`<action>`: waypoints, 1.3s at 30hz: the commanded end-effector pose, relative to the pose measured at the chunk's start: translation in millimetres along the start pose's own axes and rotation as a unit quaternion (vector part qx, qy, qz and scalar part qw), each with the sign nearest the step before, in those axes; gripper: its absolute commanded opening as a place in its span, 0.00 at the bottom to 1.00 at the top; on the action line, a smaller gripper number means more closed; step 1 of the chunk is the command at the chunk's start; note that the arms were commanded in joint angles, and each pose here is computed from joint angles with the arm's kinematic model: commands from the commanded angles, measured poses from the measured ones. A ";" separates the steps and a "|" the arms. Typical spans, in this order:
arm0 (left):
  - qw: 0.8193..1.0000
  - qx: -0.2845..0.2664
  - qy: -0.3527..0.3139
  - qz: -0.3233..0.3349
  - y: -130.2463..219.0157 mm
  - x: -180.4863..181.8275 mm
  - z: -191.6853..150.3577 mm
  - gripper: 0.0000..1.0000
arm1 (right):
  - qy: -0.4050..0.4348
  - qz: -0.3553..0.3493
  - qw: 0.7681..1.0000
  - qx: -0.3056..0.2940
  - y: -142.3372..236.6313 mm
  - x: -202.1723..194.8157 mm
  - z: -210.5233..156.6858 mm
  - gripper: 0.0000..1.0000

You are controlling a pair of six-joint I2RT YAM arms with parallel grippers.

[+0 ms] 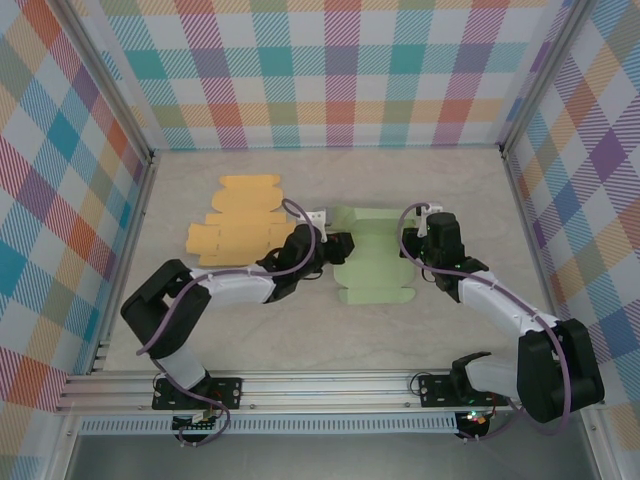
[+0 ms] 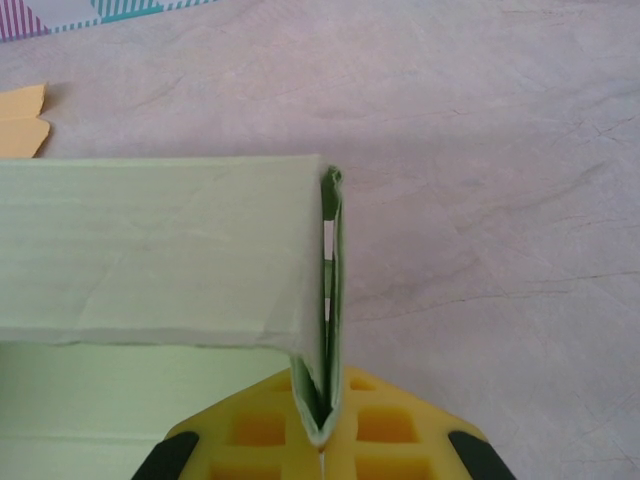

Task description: Fold the paper box

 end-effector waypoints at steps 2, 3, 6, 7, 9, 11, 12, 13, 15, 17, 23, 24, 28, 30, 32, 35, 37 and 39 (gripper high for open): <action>0.997 -0.029 -0.052 -0.050 39.5 -28.6 17.3 0.34 | 0.008 0.013 1.000 -0.025 3.4 6.7 9.8 0.00; 0.996 -0.033 -0.061 -0.053 48.5 -30.7 19.2 0.36 | 0.009 0.013 1.000 -0.024 3.2 6.5 9.4 0.00; 0.994 -0.047 -0.088 -0.052 74.7 -36.0 29.5 0.40 | 0.012 0.017 0.999 -0.024 3.5 8.0 9.7 0.00; 0.993 -0.053 -0.096 -0.043 81.9 -35.1 33.9 0.41 | 0.013 0.019 0.999 -0.024 3.5 8.4 9.6 0.00; 0.991 -0.072 -0.113 0.002 99.0 -26.6 46.6 0.44 | 0.015 0.022 0.999 -0.024 3.9 9.3 9.0 0.00; 0.984 -0.094 -0.134 0.064 114.1 -11.9 60.7 0.46 | 0.019 0.028 0.999 -0.025 4.7 10.9 8.7 0.00; 0.979 -0.101 -0.145 0.099 120.7 -1.9 66.7 0.46 | 0.020 0.031 0.999 -0.026 5.2 11.7 8.8 0.00; 0.975 -0.108 -0.149 0.125 125.8 6.8 72.4 0.46 | 0.022 0.035 0.999 -0.027 5.8 12.4 8.5 0.00; 0.968 -0.116 -0.146 0.170 133.0 27.7 84.1 0.46 | 0.023 0.041 0.998 -0.030 7.6 14.1 8.9 0.00; 0.966 -0.117 -0.137 0.187 131.8 45.7 91.6 0.46 | 0.024 0.047 0.998 -0.033 8.9 15.9 9.2 0.00; 0.967 -0.089 -0.157 0.177 97.7 62.2 95.5 0.46 | 0.029 0.054 0.998 -0.029 10.0 18.0 7.3 0.00; 0.968 -0.082 -0.165 0.173 89.5 62.4 93.8 0.46 | 0.030 0.055 0.998 -0.028 9.6 18.1 6.7 0.00; 0.972 -0.051 -0.190 0.132 60.4 55.9 84.3 0.47 | 0.033 0.053 0.998 -0.023 7.9 17.8 5.8 0.00; 0.973 -0.036 -0.203 0.100 48.6 48.2 78.7 0.48 | 0.034 0.051 0.998 -0.020 6.5 17.5 5.4 0.00; 0.973 -0.022 -0.219 0.064 39.6 39.5 71.9 0.48 | 0.033 0.049 0.998 -0.018 5.4 16.9 5.5 0.00; 0.968 0.002 -0.249 0.013 32.8 23.1 59.0 0.44 | 0.033 0.045 0.998 -0.014 3.9 15.8 4.4 0.00; 0.963 0.020 -0.270 -0.009 30.8 14.7 49.5 0.41 | 0.032 0.044 0.998 -0.015 4.0 15.6 5.4 0.00; 0.957 0.040 -0.287 -0.030 29.9 7.9 37.9 0.39 | 0.033 0.045 0.998 -0.016 4.3 15.9 5.9 0.00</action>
Point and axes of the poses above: each hand's point on the last joint's axis, 136 mm out from that joint toward the fingers, its own y axis back along the fingers, its own x axis along the line the jaws close on, z = x × y, the point moved 2 cm from there along y, back along the fingers, and after that the axes turned 3 degrees about -y, right-handed, at the moved point
